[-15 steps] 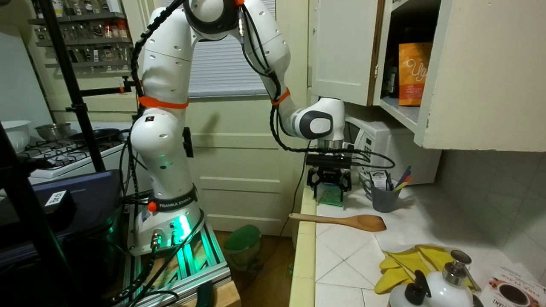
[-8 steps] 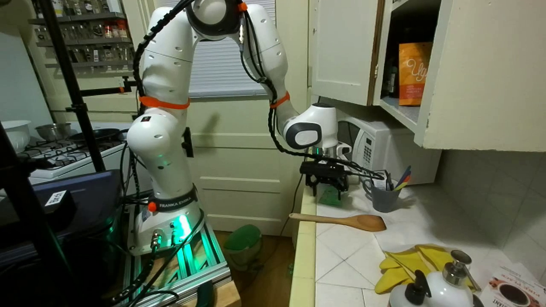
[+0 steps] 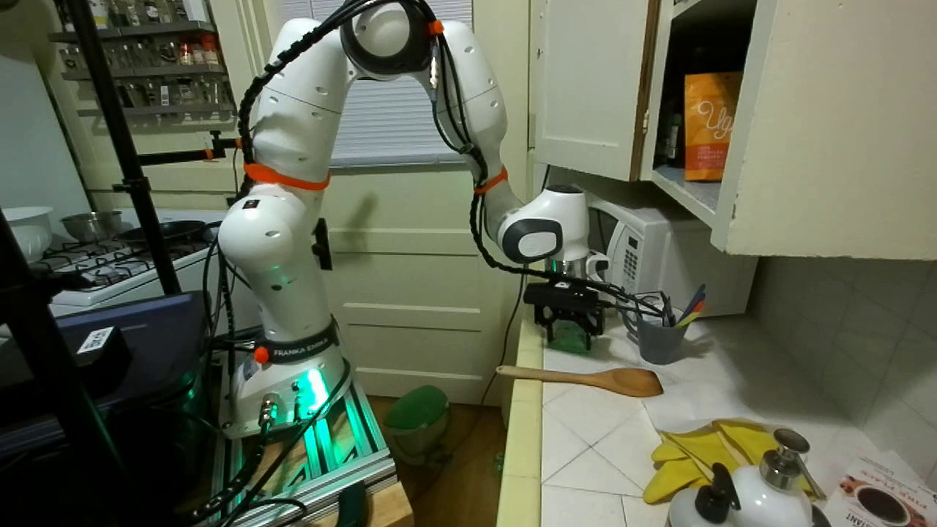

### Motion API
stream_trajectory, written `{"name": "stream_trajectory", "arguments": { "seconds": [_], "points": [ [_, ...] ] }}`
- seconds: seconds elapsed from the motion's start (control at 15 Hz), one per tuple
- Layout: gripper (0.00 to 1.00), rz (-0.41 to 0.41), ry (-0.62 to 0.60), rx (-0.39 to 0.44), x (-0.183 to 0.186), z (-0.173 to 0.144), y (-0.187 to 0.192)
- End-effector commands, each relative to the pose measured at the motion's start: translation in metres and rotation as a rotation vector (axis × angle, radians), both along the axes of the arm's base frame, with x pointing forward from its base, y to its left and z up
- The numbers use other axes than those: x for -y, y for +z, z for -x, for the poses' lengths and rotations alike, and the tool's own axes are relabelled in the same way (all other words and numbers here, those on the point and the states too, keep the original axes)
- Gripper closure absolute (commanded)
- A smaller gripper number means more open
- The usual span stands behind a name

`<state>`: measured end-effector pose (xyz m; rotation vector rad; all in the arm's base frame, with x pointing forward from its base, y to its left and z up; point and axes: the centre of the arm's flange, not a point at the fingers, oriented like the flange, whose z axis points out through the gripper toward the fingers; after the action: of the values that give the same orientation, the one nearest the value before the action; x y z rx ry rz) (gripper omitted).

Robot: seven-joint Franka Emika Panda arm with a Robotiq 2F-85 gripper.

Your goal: Put the green packet into the cupboard

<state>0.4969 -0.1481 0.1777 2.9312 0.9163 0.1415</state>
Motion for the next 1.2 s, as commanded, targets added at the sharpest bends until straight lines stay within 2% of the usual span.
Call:
{"name": "stream_trajectory", "arguments": {
  "seconds": [0.0,0.27,0.53,0.6,0.73,0.8,0.87,1.0,1.13],
  "points": [
    [0.42,0.008,-0.028,-0.042,0.005,-0.023,-0.018],
    [0.71,0.033,-0.059,-0.049,-0.003,-0.022,-0.006],
    [0.99,0.078,-0.088,-0.085,-0.017,0.007,0.019],
    [0.94,0.091,-0.105,-0.099,-0.018,0.016,0.023],
    [1.00,0.115,-0.143,-0.107,-0.017,0.040,0.036],
    [0.97,0.126,-0.176,-0.098,-0.015,0.054,0.043],
    [0.98,0.132,-0.210,-0.082,-0.013,0.067,0.052],
    [0.97,0.135,-0.265,-0.030,-0.008,0.092,0.069],
    [0.97,0.111,-0.332,0.063,-0.006,0.115,0.090]
  ]
}}
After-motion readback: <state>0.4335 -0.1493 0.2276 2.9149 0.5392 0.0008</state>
